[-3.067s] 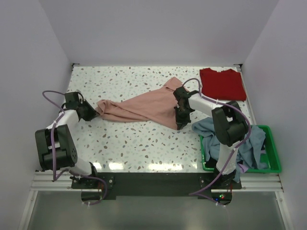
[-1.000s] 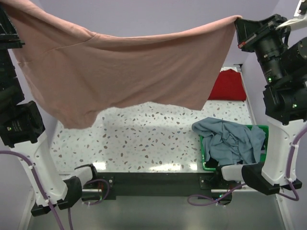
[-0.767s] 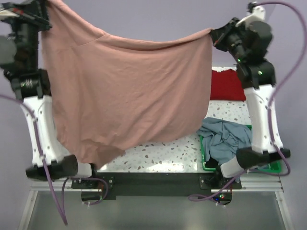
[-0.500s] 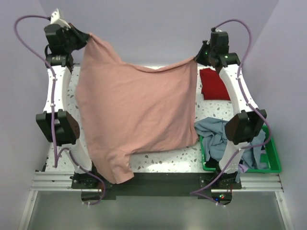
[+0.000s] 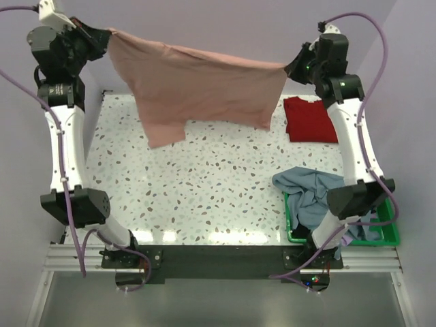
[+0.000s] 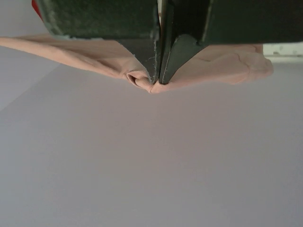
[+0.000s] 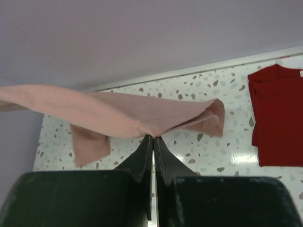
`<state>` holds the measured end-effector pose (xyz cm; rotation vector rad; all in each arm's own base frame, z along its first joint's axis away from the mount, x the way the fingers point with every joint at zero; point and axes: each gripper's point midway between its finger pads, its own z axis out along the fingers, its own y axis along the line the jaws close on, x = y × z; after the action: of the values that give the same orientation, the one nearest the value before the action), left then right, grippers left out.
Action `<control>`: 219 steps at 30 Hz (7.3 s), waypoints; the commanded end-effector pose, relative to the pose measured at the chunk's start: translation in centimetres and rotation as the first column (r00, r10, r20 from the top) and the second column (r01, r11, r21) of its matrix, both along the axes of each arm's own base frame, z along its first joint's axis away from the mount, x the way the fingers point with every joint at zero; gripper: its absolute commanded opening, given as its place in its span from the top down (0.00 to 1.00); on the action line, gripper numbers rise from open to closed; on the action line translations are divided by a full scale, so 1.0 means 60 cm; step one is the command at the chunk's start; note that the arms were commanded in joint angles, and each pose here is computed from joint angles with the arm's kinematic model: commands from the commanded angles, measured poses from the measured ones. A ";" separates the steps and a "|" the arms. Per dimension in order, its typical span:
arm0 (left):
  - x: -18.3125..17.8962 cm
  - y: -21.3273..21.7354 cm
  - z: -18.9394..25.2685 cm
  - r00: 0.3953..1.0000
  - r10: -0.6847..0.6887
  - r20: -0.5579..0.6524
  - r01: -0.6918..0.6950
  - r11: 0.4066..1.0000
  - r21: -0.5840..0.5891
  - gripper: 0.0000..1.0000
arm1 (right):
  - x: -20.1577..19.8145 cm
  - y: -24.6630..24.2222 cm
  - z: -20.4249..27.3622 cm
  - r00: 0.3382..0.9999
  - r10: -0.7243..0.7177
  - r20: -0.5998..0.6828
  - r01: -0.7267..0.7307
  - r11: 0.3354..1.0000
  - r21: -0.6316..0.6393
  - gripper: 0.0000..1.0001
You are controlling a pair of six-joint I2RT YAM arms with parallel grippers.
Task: Fold and stack the t-shirts
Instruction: Flatten the tshirt out, then fold the tshirt
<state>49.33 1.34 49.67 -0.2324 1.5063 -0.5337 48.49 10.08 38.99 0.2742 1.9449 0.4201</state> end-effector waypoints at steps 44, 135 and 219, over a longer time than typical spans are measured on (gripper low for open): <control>0.149 0.037 -0.442 0.906 0.038 -0.422 0.001 0.996 0.092 0.00 | 0.207 0.028 -0.339 0.980 0.005 -0.197 -0.024 0.996 -0.091 0.01; -0.312 0.063 -0.654 0.454 0.345 -0.821 -0.275 0.931 0.238 0.00 | -0.216 0.110 -0.476 0.689 0.194 -0.699 -0.333 0.941 -0.066 0.04; -0.462 0.095 -0.816 0.122 0.357 -0.926 -0.492 0.832 0.256 0.67 | -0.272 0.049 -0.626 0.589 0.119 -0.799 -0.218 0.976 -0.016 1.00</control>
<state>21.49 6.80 1.16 -1.2668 2.4863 0.0955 31.89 12.90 1.45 0.2045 2.9075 0.3146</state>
